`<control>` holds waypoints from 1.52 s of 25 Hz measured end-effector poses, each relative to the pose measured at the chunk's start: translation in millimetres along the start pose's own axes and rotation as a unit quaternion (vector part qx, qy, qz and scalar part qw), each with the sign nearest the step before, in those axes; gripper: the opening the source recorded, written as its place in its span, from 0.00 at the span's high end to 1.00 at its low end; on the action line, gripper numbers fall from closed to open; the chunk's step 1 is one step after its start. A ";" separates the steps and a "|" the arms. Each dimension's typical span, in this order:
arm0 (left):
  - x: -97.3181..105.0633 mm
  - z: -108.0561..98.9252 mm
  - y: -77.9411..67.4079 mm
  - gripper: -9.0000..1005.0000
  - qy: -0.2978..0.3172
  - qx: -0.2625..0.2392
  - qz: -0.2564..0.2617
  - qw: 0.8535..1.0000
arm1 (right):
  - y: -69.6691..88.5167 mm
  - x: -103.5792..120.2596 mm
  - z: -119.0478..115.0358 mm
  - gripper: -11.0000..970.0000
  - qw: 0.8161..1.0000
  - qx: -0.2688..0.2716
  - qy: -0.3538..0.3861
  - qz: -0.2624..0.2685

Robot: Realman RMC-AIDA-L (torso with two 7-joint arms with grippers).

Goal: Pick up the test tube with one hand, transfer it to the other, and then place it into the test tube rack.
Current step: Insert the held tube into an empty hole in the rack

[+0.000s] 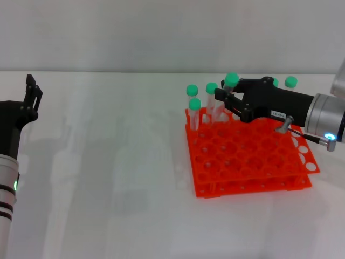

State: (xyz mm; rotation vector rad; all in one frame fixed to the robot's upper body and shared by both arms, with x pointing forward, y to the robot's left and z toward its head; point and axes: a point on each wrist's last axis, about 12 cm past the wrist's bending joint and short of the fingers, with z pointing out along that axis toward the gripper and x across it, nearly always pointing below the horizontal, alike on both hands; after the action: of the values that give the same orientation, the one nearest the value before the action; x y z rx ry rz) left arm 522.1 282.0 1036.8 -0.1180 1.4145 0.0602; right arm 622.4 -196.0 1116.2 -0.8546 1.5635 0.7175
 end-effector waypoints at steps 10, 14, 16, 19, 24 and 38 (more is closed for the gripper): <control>0.4 -0.1 0.5 0.19 0.002 -0.002 0.000 1.000 | 2.5 2.5 5.9 0.70 1.000 0.004 0.011 -0.005; 0.4 0.1 0.0 0.19 0.002 -0.001 0.000 1.000 | 3.4 3.4 6.9 0.69 1.000 0.004 0.013 -0.005; 0.5 0.0 -0.2 0.19 0.002 -0.001 0.000 1.000 | 3.4 4.5 7.6 0.69 1.000 0.008 0.015 -0.007; 0.7 -0.4 -0.3 0.19 0.002 -0.001 0.000 1.000 | 4.4 6.1 9.3 0.69 1.000 0.011 0.019 -0.008; 0.8 -0.5 -0.4 0.19 0.003 -0.001 0.000 1.000 | 5.5 7.3 11.9 0.69 1.000 0.012 0.024 -0.014; 0.8 -0.4 -0.2 0.18 0.003 -0.001 -0.001 1.000 | 8.9 13.4 16.0 0.68 0.999 0.019 0.040 -0.018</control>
State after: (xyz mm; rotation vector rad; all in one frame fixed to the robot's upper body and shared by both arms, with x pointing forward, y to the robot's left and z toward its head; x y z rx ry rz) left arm 521.9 281.7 1035.9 -0.1210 1.4201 0.0602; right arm 622.5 -179.7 1100.4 -0.8919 1.6238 0.6326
